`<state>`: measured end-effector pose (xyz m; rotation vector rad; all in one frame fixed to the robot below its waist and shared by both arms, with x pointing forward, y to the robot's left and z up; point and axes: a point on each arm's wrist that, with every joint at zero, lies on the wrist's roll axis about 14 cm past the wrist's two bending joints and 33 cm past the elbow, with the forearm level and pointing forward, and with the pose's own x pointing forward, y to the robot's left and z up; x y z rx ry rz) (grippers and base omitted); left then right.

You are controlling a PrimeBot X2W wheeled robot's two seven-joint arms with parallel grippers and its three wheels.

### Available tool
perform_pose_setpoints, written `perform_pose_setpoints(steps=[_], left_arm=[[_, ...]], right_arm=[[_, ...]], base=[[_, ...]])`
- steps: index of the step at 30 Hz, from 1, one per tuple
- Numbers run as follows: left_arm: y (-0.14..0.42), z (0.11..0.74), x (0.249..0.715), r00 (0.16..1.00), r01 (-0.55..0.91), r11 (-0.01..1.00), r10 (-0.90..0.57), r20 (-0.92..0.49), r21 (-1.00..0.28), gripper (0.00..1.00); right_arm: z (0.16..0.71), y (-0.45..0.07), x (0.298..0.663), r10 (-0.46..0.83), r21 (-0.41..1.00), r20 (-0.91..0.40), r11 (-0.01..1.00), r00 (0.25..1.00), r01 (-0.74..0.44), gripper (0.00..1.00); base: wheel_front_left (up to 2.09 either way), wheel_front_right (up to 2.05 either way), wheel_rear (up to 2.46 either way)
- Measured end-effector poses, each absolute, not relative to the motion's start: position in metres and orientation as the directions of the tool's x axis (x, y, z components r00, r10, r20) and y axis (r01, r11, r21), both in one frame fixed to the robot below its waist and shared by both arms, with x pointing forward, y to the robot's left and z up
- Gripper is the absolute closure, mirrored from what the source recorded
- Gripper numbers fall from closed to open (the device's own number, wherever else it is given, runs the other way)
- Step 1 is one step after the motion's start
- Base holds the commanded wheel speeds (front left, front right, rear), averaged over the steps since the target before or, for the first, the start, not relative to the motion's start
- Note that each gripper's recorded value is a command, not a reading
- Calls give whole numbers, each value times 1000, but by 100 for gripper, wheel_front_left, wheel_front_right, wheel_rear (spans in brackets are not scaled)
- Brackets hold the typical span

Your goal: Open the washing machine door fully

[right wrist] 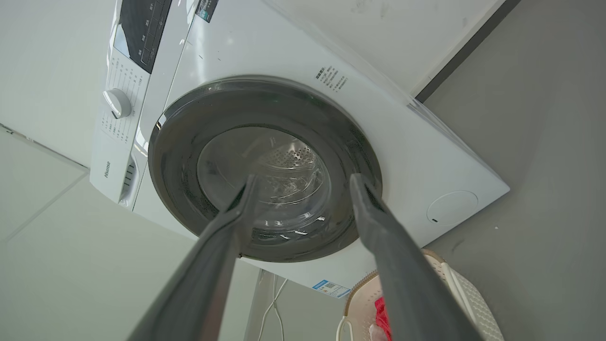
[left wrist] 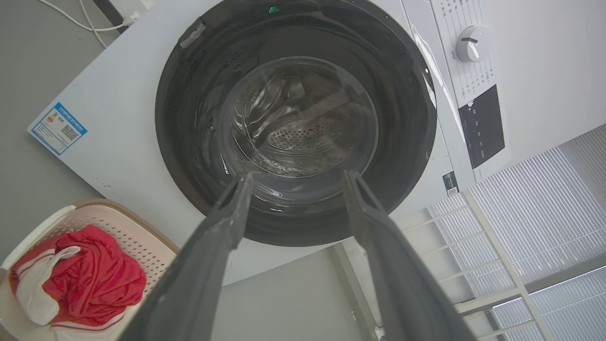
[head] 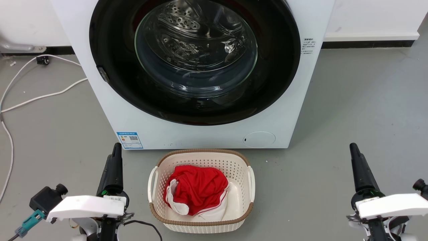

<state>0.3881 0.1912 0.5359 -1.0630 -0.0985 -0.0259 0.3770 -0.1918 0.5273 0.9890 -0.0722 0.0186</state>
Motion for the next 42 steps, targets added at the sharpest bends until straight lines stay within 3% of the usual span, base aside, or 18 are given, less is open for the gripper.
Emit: perform_pose_setpoints(steps=[9,17,42], left_arm=[[184,542,387,993,82,648,9,114,-757,0],[177,543,386,993,88,756,-11,122,-649,0],[170,542,382,988,94,927,-44,145,-363,0]], right_arm=[[530,-182,375,17,684,84,726,996,-70,0],[526,-180,372,26,564,79,823,997,-66,0],[529,-172,368,73,266,89,959,993,-94,0]], base=[[0,0,0],[0,0,0],[0,0,0]])
